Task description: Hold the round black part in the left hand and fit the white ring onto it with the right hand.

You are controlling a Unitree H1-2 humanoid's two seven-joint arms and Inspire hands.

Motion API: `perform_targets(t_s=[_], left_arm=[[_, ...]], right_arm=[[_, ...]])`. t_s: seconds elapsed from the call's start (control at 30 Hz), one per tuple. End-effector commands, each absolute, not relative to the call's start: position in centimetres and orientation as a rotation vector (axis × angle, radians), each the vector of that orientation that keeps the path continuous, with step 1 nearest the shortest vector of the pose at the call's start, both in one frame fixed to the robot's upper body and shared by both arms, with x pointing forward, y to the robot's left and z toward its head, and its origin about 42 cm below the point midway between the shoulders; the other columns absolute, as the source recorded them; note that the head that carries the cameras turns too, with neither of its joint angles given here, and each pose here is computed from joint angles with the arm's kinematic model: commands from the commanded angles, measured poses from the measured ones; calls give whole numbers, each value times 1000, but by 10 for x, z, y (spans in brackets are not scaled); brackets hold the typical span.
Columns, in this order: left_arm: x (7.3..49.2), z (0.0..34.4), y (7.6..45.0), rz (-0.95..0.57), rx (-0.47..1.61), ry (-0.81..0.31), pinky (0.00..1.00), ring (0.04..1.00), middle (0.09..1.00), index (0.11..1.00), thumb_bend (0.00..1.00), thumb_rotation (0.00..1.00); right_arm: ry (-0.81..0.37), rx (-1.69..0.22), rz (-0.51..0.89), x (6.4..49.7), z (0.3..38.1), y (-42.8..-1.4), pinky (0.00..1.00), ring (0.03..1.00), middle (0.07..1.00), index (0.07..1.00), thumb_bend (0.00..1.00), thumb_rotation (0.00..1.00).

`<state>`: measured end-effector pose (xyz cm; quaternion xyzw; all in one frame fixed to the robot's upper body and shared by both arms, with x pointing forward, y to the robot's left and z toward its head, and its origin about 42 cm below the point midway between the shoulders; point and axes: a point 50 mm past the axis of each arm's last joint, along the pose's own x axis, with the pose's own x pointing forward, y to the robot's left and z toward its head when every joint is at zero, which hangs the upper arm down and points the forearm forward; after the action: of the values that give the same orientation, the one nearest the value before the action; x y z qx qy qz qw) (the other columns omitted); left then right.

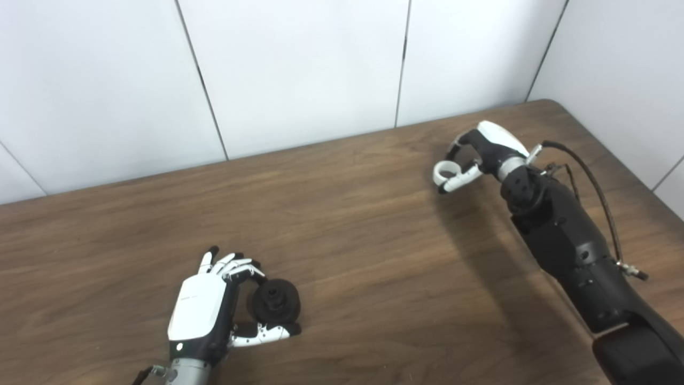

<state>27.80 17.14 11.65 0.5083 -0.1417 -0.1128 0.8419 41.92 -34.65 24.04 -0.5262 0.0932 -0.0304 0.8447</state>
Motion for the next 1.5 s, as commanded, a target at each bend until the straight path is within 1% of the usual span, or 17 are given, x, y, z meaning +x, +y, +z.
perform_targets(t_s=[0.0, 0.23, 0.6, 0.73, 0.83, 1.1, 1.27, 1.47], left_arm=[[279, 117, 168, -245, 1097, -307, 1000, 856, 747, 484, 524, 57], [279, 116, 163, -246, 1085, -310, 1000, 859, 748, 484, 524, 56], [281, 115, 158, -235, 1089, -305, 1000, 865, 750, 484, 524, 57], [280, 115, 153, -233, 1085, -302, 1000, 865, 749, 484, 524, 56], [280, 114, 150, -232, 1091, -300, 1000, 864, 750, 484, 524, 57], [281, 113, 146, -234, 1091, -296, 1000, 872, 755, 484, 525, 58], [280, 113, 144, -232, 1097, -290, 1000, 866, 753, 484, 525, 58], [279, 113, 142, -233, 1091, -287, 1000, 863, 752, 484, 525, 58]], right_arm=[[90, -1140, -80, 418, 273, -341, 1000, 988, 849, 487, 519, 135], [-4, -1177, 55, 396, 283, -304, 1000, 976, 837, 486, 522, 134], [-130, -1138, 267, 358, 288, -239, 1000, 978, 828, 485, 523, 133], [-168, -1144, 333, 344, 288, -218, 999, 963, 840, 484, 524, 134], [-193, -1128, 381, 335, 288, -205, 1000, 974, 849, 484, 524, 134], [-277, -1103, 471, 316, 288, -173, 1000, 974, 849, 483, 524, 136], [-293, -1074, 497, 313, 286, -161, 1000, 962, 852, 483, 524, 135], [-301, -1035, 517, 313, 281, -150, 1000, 970, 857, 483, 523, 134]])
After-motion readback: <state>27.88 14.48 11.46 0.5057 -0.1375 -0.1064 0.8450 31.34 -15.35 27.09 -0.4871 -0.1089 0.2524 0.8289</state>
